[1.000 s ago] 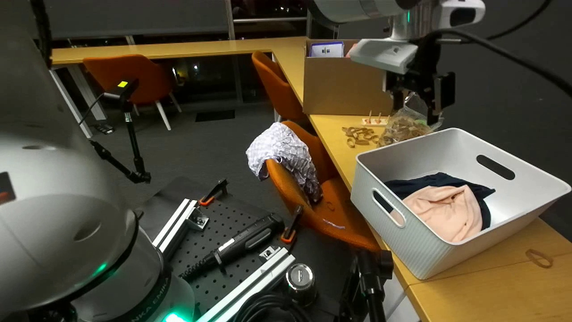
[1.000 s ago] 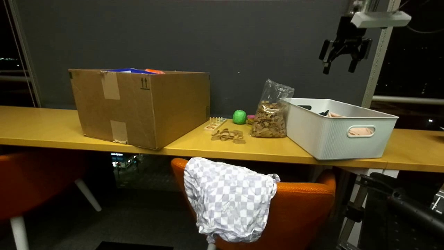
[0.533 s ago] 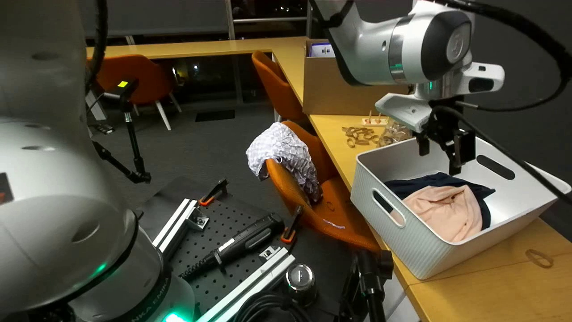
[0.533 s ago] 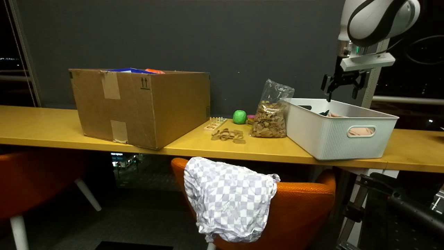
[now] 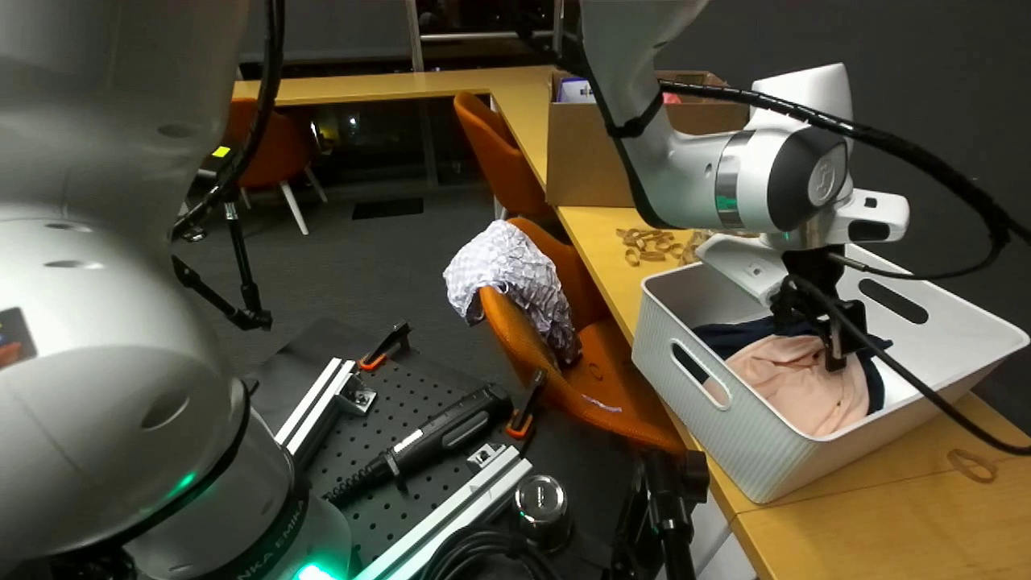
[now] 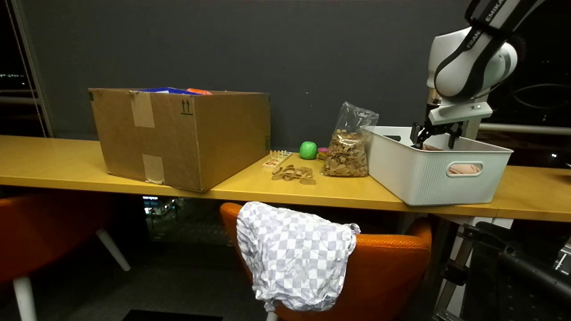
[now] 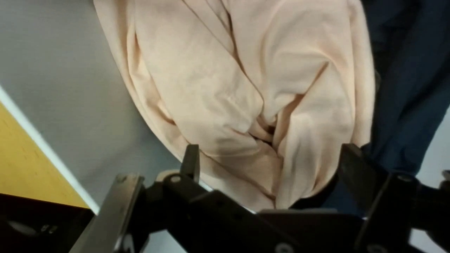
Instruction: Pick up all the items from the white basket and put them on the backrest of the orange chair
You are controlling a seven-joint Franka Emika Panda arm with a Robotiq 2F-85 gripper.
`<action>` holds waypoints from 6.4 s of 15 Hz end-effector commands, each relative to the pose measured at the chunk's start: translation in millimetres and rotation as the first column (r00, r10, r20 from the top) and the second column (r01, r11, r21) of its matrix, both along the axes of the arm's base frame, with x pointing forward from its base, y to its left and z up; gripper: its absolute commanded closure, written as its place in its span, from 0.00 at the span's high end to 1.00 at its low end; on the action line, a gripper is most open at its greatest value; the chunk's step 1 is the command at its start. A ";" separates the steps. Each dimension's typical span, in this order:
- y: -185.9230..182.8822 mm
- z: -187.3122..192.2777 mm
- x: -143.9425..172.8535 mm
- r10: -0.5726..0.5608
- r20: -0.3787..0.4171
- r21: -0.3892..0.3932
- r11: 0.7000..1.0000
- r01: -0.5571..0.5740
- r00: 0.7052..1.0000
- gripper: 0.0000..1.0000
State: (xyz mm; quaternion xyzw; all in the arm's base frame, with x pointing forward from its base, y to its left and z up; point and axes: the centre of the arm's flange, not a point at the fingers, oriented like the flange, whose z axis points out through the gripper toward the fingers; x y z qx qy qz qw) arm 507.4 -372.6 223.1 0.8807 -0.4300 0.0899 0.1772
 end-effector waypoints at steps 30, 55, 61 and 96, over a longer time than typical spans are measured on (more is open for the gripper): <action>135.9 262.9 21.9 0.263 0.311 -0.210 0.956 -0.204 0.913 0.01; 419.1 237.4 16.5 0.650 0.127 -0.084 0.760 -0.645 0.749 0.01; 435.9 155.6 29.1 0.676 0.088 0.003 0.735 -0.679 0.732 0.01; 71.0 173.9 -14.6 0.312 0.130 0.087 0.942 -0.325 0.941 1.00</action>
